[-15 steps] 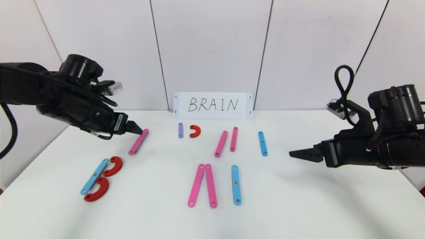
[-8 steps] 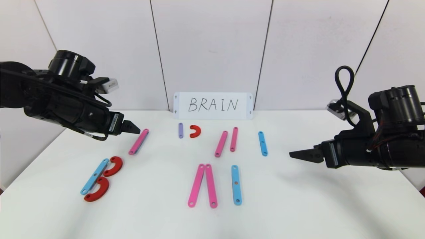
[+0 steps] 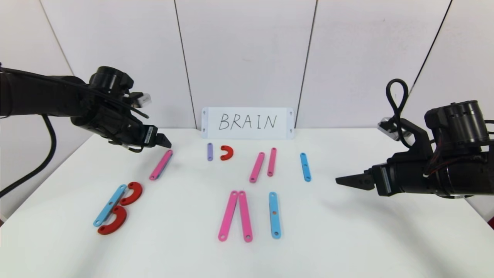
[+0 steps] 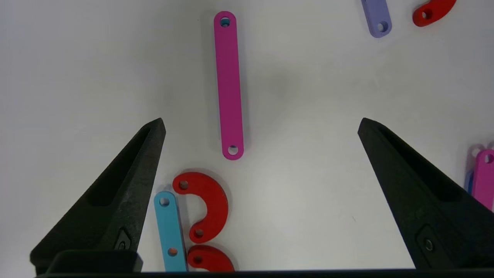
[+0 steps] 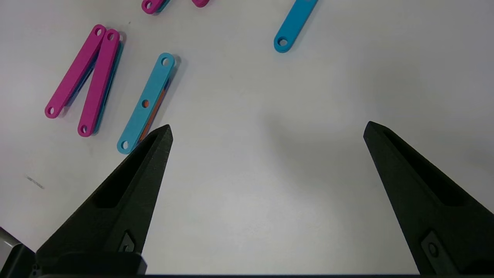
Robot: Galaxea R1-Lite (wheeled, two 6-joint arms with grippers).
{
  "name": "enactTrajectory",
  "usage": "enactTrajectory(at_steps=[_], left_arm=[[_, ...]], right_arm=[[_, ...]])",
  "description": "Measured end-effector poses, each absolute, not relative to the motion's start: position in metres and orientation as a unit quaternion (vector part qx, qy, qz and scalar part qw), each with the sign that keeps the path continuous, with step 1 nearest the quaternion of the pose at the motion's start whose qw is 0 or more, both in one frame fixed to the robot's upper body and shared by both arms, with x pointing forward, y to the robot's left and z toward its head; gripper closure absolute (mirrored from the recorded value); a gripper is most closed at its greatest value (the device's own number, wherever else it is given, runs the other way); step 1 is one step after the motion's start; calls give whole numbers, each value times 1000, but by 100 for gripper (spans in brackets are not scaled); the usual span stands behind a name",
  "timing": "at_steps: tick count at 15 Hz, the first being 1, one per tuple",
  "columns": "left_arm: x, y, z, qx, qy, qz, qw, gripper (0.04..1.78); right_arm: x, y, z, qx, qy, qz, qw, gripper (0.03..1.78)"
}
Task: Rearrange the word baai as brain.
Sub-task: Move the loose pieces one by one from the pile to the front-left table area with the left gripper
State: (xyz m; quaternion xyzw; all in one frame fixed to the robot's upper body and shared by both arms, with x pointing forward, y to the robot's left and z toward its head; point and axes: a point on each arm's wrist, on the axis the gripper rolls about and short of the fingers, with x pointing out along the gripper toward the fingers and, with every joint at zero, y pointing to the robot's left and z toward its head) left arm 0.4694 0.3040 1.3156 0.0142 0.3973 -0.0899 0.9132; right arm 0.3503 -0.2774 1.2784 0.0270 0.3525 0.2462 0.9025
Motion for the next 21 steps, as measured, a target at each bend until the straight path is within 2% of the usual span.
enactTrajectory(at_steps=[8, 15, 21], left_arm=[[512, 305, 1257, 15, 448, -74, 891, 7], [521, 303, 1237, 22, 469, -64, 881, 7], [523, 304, 1231, 23, 475, -57, 878, 8]], right_arm=[[354, -277, 1274, 27, 359, 245, 900, 8], [353, -277, 1274, 27, 360, 245, 900, 8], [353, -277, 1274, 27, 359, 244, 900, 8]])
